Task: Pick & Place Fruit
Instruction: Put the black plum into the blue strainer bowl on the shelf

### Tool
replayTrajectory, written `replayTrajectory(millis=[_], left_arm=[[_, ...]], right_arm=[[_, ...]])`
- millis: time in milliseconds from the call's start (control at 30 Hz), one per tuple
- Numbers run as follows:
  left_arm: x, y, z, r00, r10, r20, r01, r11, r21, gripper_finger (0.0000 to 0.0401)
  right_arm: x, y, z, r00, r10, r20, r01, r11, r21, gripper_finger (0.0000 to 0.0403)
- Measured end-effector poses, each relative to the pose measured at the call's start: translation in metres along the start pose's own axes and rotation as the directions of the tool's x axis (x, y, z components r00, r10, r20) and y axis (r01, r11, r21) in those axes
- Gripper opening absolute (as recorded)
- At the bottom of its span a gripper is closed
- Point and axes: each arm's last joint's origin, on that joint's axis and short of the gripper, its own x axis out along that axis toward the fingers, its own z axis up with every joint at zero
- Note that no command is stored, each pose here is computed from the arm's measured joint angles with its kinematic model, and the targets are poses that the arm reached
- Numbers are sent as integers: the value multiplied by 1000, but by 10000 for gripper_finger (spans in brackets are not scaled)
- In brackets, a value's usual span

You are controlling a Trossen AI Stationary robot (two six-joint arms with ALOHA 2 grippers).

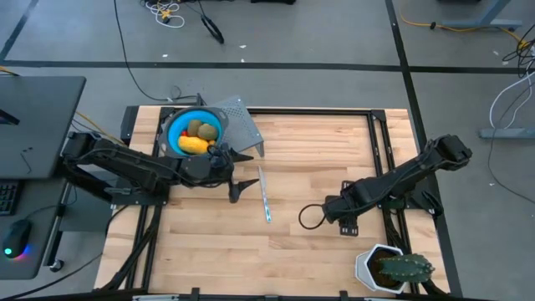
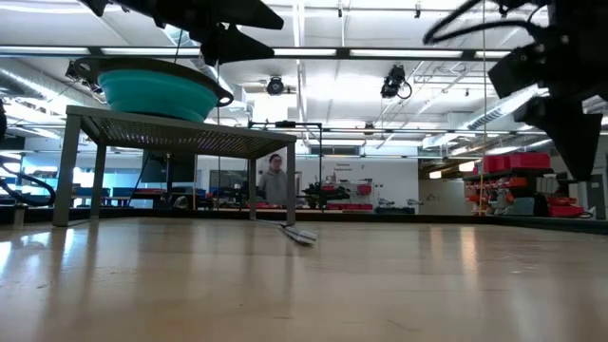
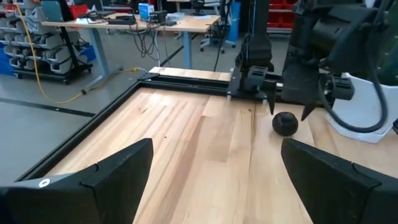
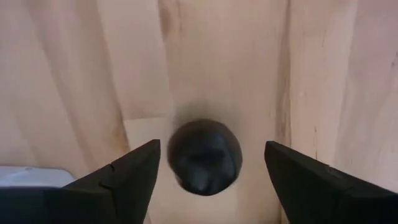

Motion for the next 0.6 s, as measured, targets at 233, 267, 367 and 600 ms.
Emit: replayTrajectory(millis=[233,267,367,600], left_arm=[[0,-1,-1,1000,-3,-12,4,1000,5,363],[0,-1,-1,1000,-4,-13,4,1000,5,363],[0,-1,-2,1000,-4,-15,4,1000,4,363],[-1,-1,-2,1000,-3,-18,3,1000,6,363]], right_arm=[[19,-7,-12,997,-17,-78,20,999,41,357],[21,-7,-13,996,-17,-82,21,999,50,364],[25,-7,-14,997,-2,-83,8,997,71,379],[41,-7,-18,998,23,-66,-18,997,80,383]])
